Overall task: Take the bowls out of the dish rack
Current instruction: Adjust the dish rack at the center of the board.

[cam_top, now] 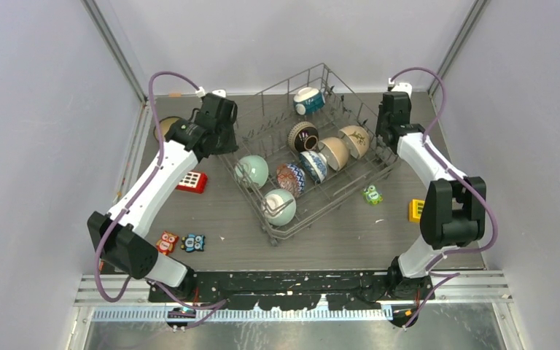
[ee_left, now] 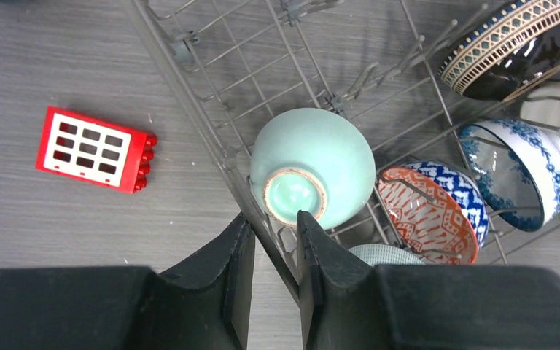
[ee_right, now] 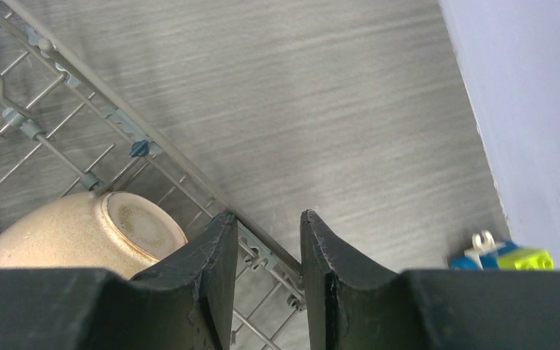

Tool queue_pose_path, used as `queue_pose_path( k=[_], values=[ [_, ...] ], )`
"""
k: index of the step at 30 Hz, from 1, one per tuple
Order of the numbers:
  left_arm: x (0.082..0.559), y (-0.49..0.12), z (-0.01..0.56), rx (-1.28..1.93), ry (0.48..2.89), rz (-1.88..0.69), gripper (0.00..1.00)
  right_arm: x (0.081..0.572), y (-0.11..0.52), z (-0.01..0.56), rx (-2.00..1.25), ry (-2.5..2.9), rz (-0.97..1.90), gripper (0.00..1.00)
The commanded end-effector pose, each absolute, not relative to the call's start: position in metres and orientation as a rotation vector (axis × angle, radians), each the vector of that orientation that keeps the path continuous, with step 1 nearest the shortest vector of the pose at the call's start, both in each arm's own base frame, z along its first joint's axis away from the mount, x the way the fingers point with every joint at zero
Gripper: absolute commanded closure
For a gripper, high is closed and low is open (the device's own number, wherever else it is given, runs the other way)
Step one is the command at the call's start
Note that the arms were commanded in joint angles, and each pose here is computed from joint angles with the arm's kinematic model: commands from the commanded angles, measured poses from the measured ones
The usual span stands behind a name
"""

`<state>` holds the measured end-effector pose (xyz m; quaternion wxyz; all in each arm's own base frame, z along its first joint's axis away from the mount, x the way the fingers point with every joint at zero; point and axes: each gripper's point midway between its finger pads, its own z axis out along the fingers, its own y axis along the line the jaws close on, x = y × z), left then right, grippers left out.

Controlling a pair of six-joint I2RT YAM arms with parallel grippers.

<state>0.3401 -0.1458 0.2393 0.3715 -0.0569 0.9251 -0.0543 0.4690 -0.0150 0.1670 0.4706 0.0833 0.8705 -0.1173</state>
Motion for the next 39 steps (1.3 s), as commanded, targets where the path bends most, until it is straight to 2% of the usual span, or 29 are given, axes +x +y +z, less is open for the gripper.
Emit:
queue_pose_path(
  k=[1, 10, 21, 39],
  values=[
    [0.364, -0.159, 0.254, -0.003, 2.312, -0.157, 1.0, 0.426, -0.018, 0.155, 0.495, 2.169, -0.249, 0.75],
    [0.397, -0.154, 0.243, -0.044, 2.323, -0.164, 0.99, 0.37, -0.01, 0.145, 0.68, 2.188, -0.136, 0.76],
    [0.443, -0.175, 0.231, -0.041, 2.298, -0.263, 0.99, 0.328, 0.004, 0.144, 0.862, 2.205, 0.01, 0.78],
    [0.49, -0.2, 0.219, -0.009, 2.263, -0.382, 0.99, 0.308, 0.029, 0.139, 0.955, 2.178, 0.219, 0.77]
  ],
)
